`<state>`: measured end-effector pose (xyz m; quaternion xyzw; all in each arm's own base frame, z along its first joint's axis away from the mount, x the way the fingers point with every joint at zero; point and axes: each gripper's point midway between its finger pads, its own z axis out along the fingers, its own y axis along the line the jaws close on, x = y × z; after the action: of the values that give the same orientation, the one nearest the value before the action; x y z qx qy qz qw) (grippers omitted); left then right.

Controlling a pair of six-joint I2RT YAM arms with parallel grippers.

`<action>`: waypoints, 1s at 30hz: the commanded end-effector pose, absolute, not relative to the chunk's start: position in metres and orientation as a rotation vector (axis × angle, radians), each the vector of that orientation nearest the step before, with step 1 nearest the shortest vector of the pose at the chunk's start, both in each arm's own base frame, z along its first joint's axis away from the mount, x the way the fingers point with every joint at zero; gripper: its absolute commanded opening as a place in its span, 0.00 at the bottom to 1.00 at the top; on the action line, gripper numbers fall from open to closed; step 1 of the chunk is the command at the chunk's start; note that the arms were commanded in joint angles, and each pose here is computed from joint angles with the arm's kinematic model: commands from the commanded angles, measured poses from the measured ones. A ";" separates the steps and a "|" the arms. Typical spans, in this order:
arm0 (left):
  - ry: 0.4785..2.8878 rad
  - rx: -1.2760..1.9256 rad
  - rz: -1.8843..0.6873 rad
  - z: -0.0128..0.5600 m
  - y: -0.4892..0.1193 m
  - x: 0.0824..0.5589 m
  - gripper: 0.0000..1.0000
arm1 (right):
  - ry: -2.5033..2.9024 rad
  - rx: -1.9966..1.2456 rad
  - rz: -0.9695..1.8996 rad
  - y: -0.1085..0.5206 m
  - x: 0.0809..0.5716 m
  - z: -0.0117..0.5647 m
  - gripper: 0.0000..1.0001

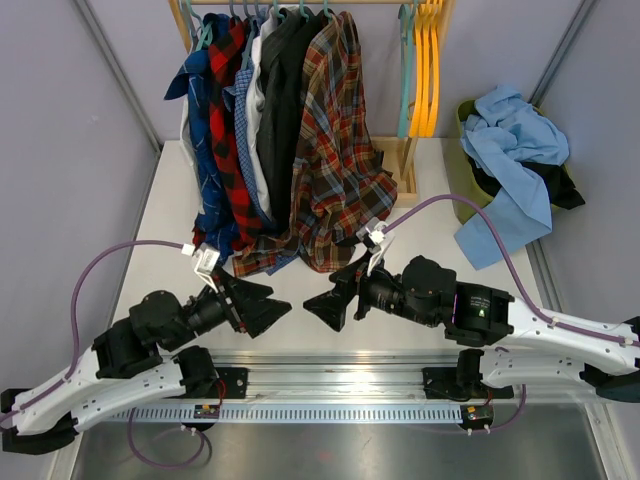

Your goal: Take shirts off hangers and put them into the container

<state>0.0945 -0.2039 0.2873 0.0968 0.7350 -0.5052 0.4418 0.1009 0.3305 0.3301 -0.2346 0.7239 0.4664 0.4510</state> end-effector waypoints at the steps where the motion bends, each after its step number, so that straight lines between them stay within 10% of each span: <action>1: 1.678 0.329 -1.343 0.312 -0.206 0.083 0.99 | 1.743 -0.550 1.160 0.335 0.105 0.340 0.99; 17: 1.662 0.350 -1.401 0.305 -0.201 0.071 0.99 | 1.506 -0.246 0.352 0.287 0.225 0.451 1.00; 30: 1.666 0.339 -1.419 0.295 -0.195 0.067 0.99 | 1.559 -0.194 0.577 0.317 0.349 0.482 0.99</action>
<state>0.0733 -0.1940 0.2905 0.1296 0.6867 -0.5545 0.4519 0.3410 0.2949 0.4698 -0.0580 0.6973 0.1886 0.6891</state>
